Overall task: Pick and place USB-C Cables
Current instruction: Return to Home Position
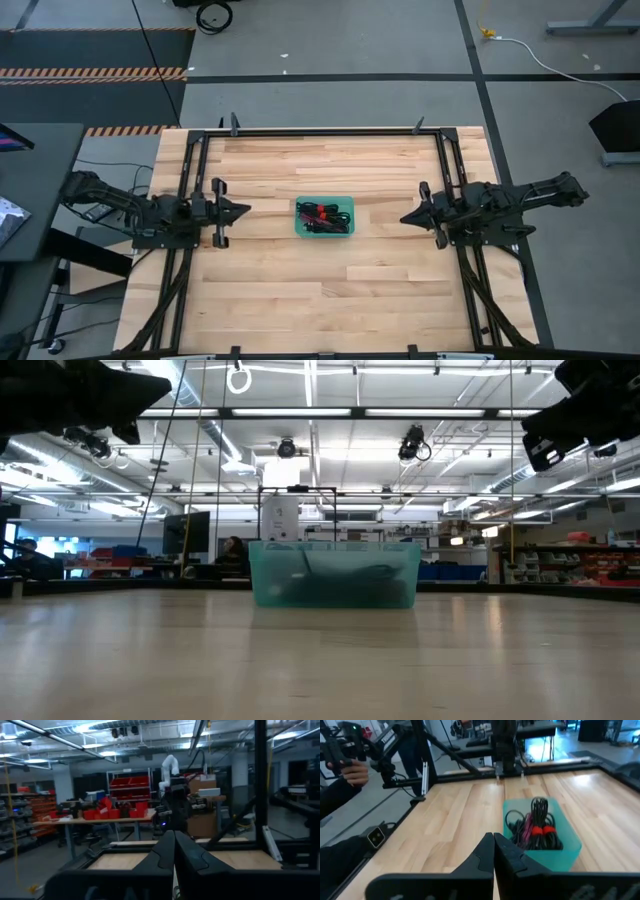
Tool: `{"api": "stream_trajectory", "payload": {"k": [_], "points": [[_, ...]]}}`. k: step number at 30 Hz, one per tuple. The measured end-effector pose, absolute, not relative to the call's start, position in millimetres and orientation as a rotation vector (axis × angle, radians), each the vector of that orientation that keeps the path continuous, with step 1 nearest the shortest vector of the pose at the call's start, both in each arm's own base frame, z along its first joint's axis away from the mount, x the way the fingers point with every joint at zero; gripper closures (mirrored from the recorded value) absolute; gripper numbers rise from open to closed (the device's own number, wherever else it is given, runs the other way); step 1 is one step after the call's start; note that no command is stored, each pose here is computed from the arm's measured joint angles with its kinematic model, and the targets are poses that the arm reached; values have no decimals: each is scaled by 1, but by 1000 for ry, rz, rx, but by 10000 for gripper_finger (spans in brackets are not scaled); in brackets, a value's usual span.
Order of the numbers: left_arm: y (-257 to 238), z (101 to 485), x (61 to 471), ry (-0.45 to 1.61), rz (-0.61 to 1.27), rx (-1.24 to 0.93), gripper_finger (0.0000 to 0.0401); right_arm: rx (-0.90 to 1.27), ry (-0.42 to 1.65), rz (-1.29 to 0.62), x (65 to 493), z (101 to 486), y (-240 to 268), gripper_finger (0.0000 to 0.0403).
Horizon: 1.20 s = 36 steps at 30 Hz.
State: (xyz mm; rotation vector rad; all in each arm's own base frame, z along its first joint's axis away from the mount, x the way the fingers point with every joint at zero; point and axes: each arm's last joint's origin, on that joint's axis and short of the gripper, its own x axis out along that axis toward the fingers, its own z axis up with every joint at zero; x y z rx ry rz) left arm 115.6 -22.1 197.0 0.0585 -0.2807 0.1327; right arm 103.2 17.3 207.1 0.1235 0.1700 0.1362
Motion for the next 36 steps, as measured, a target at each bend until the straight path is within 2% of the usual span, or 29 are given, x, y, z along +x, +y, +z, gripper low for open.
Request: {"api": "stream_trajectory", "payload": {"k": [14,24,36], "points": [[-22,189,115,-197,132,66,397,145,159,155,92,202,16,398],[-22,190,105,-211,43,44,398,158,69,162,81,208,14,398],[-20,190,99,-226,43,26,396,151,45,163,86,200,15,398]]}}
